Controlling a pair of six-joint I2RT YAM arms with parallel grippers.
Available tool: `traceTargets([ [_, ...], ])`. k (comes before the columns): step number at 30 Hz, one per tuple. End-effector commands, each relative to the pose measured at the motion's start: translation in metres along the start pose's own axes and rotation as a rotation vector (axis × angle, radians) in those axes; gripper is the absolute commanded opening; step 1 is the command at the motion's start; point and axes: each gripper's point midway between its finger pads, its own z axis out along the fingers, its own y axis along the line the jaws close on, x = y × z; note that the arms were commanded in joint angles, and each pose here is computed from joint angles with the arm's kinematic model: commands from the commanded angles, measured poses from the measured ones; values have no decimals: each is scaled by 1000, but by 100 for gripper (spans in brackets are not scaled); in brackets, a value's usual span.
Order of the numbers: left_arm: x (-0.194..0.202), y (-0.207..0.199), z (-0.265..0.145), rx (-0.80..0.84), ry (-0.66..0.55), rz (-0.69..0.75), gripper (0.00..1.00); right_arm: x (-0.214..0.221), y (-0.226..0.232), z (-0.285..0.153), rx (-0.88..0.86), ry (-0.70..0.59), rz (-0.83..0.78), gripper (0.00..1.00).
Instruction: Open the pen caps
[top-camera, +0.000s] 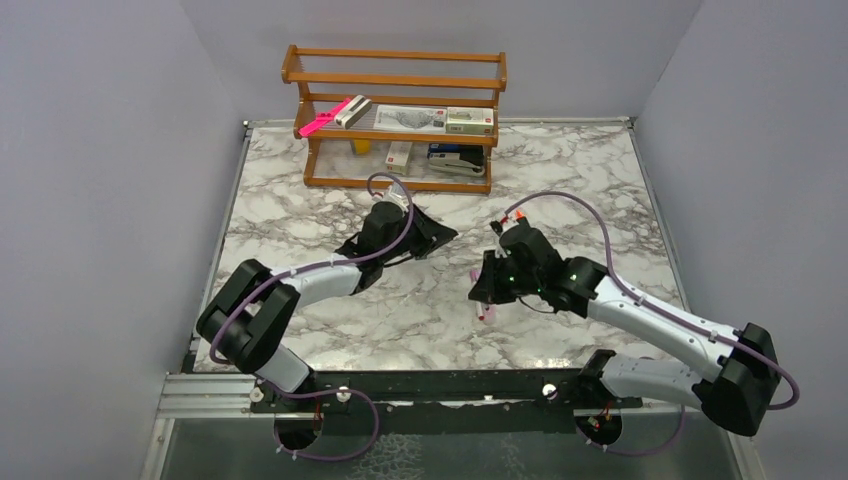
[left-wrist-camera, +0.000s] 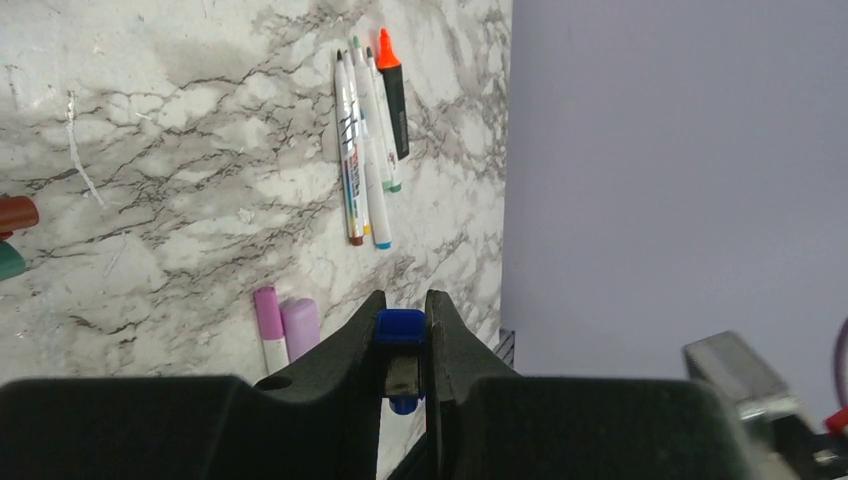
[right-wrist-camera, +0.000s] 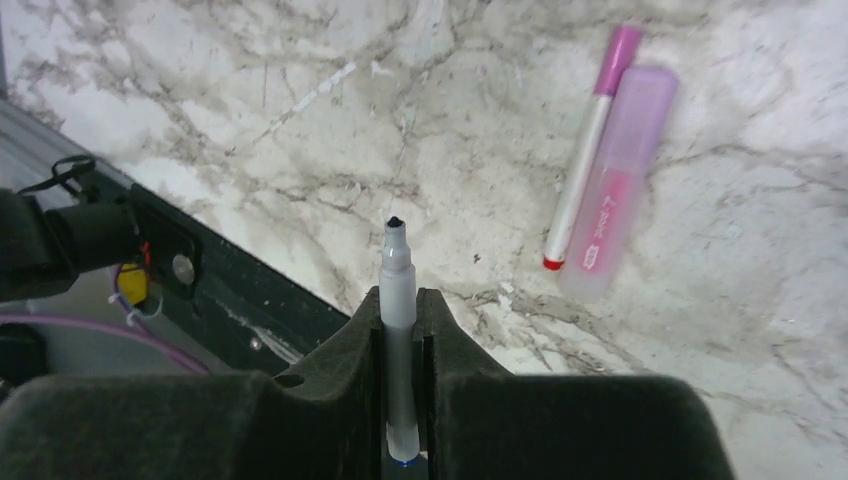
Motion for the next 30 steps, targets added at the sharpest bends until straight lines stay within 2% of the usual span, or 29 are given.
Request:
traceTargets([
  [1, 19, -5, -15, 34, 148, 110, 0, -35, -17, -4, 168, -90, -84, 1],
  [9, 16, 21, -62, -133, 140, 286, 0, -81, -68, 22, 491, -115, -185, 1],
  [19, 9, 26, -92, -173, 118, 323, 0, -114, -127, 71, 809, 25, -305, 1],
  [30, 11, 36, -93, -174, 136, 311, 0, -118, -161, 83, 924, 94, -334, 1],
])
